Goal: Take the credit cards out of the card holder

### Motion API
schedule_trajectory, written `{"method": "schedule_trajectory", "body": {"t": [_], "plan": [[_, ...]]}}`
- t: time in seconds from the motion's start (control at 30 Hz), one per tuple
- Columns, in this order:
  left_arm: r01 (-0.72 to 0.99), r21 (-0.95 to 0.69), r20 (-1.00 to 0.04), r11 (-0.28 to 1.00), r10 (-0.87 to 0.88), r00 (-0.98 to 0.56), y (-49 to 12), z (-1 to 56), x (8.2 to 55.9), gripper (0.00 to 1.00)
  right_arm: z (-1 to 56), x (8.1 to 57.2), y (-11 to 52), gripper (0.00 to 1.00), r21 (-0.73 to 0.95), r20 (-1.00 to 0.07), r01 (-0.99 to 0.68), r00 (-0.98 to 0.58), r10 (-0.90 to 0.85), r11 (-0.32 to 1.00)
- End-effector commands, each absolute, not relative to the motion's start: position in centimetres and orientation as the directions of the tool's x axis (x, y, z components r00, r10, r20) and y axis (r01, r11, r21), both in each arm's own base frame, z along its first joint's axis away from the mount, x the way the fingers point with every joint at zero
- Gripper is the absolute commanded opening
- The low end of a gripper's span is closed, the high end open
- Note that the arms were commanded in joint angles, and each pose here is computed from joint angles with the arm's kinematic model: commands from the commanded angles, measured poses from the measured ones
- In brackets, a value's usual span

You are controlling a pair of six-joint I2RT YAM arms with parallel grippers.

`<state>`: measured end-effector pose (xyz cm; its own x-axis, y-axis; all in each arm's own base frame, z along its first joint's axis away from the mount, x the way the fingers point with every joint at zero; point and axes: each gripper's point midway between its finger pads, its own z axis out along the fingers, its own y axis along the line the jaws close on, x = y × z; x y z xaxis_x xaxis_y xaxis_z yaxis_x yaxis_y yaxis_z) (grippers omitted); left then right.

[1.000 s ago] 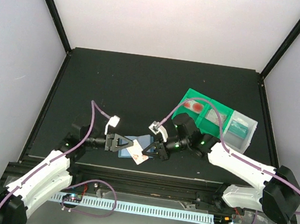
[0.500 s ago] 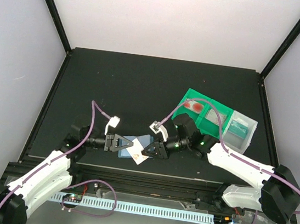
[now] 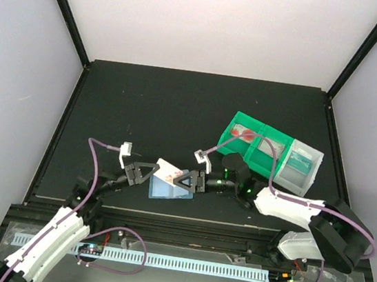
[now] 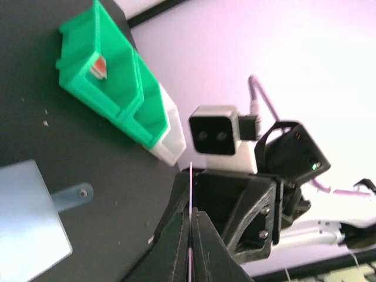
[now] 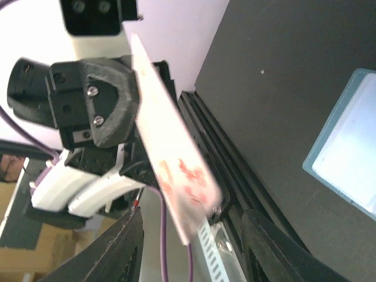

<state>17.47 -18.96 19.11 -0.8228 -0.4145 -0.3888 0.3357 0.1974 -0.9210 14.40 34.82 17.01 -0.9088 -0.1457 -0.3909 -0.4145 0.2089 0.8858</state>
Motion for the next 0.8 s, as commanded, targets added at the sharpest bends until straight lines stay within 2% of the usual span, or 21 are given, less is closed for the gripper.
{"method": "schedule_trajectory", "body": {"t": [0.0, 0.17, 0.27, 0.6, 0.77], "plan": [[0.303, -0.933, -0.360, 0.197, -0.573, -0.736, -17.1, 20.4, 19.4, 0.02, 19.5, 16.5, 35.9, 0.46, 0.935, -0.340, -0.337, -0.940, 0.009, 0.115], [0.263, -0.949, -0.311, 0.171, -0.638, -0.705, -16.1, 20.0, 19.7, 0.01, 19.9, 17.2, 36.5, 0.30, 0.953, -0.300, -0.297, -0.953, 0.047, 0.060], [0.254, -0.951, -0.304, 0.175, -0.656, -0.690, -15.7, 19.9, 19.8, 0.02, 20.2, 17.5, 36.7, 0.24, 0.958, -0.287, -0.285, -0.956, 0.061, 0.037], [0.244, -0.952, -0.302, 0.183, -0.678, -0.671, -15.3, 19.7, 20.2, 0.02, 20.4, 17.7, 37.1, 0.12, 0.964, -0.265, -0.266, -0.962, 0.068, 0.002], [0.240, -0.953, -0.299, 0.183, -0.681, -0.668, -15.3, 19.6, 20.3, 0.02, 20.4, 17.8, 37.0, 0.10, 0.964, -0.266, -0.266, -0.961, 0.073, 0.003]]}}
